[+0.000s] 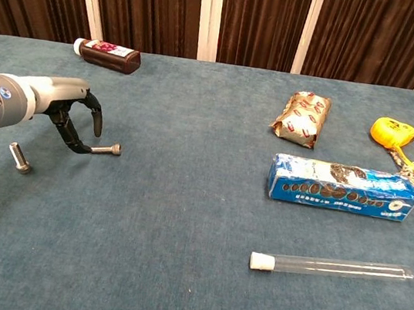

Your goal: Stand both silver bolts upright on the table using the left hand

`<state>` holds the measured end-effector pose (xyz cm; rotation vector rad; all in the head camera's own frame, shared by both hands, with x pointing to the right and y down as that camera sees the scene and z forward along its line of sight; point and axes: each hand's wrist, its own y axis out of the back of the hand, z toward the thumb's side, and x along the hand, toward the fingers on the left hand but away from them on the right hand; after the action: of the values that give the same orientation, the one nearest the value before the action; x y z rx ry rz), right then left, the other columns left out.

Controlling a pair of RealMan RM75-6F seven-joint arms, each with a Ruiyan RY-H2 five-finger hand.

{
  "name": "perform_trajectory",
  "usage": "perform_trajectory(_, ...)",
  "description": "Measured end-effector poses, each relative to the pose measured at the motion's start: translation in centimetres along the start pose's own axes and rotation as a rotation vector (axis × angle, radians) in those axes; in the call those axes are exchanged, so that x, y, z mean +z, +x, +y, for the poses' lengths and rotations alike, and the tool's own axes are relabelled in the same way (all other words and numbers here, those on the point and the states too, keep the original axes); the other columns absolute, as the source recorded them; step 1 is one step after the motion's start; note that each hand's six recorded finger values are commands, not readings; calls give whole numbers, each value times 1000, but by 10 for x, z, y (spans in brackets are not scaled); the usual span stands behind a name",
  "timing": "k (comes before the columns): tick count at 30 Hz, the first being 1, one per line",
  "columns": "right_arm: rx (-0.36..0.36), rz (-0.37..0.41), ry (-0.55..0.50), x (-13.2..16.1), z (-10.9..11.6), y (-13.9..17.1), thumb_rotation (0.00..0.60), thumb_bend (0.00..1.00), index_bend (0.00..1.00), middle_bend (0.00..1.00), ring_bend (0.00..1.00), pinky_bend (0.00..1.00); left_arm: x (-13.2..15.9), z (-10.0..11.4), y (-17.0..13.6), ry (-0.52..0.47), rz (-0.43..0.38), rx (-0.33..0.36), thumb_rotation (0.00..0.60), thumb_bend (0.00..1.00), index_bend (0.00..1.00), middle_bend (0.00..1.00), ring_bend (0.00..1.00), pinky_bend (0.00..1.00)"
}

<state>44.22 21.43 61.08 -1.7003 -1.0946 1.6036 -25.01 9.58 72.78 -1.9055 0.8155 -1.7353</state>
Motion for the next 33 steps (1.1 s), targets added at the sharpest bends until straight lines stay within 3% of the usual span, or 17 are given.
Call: perform_trajectory(33,8,-3,-7,-1,-1,-1,600,113,147,91,54,0,8,-14,6,72,-8,24,600,457,521,103,0,0)
